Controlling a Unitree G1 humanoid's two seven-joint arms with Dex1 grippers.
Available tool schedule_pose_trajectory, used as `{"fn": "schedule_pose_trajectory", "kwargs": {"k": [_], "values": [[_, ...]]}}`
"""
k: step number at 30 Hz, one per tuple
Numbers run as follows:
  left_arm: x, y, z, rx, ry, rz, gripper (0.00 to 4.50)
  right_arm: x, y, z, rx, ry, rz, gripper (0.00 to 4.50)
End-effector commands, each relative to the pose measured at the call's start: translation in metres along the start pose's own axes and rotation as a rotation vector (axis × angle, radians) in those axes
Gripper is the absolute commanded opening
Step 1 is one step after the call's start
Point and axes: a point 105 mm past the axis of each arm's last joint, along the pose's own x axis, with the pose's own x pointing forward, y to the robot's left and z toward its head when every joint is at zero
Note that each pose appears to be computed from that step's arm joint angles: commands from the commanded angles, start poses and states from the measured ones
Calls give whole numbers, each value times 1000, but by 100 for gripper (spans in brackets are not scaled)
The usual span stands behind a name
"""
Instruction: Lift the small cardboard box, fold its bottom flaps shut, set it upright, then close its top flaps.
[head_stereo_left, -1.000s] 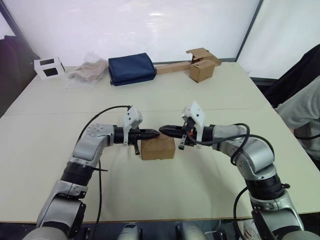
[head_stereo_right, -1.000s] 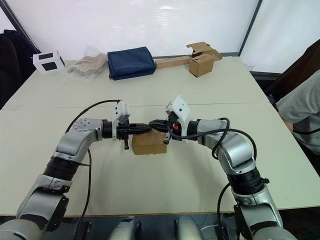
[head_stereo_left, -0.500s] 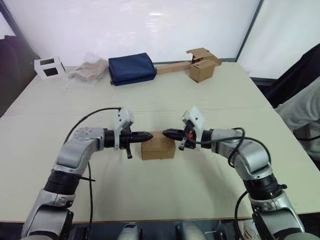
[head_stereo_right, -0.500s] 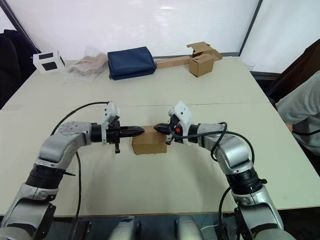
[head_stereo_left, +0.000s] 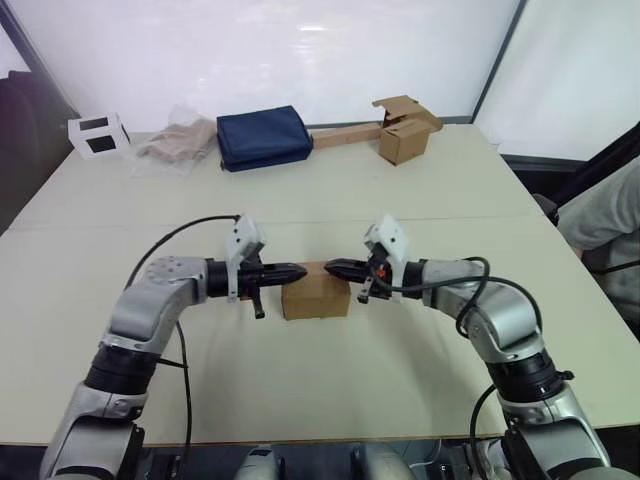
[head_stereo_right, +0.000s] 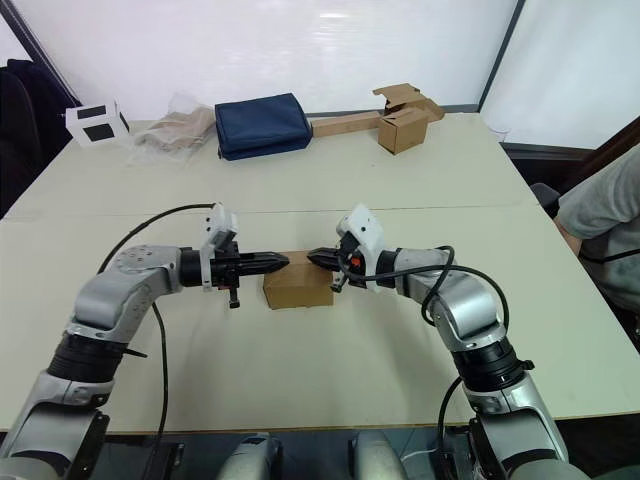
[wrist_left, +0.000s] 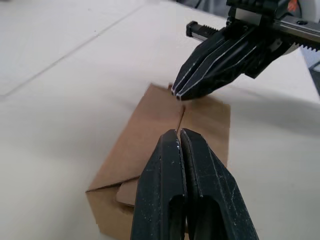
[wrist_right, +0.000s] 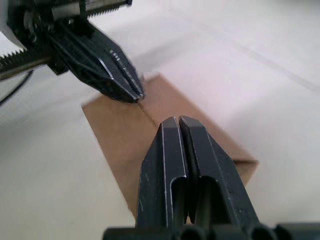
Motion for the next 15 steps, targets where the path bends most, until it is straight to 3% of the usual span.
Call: {"fn": "schedule_pose_trajectory", "kwargs": {"k": [1, 10, 15], "values": [[-24, -12, 23, 73, -20, -17, 7, -26, 8, 31, -63, -70, 13, 0], [-65, -24, 31, 39, -27, 55, 7, -79, 13, 30, -100, 14, -27, 0], [-109, -24, 16, -17, 57, 165, 7, -111, 17, 21, -92, 113, -40, 0]]}}
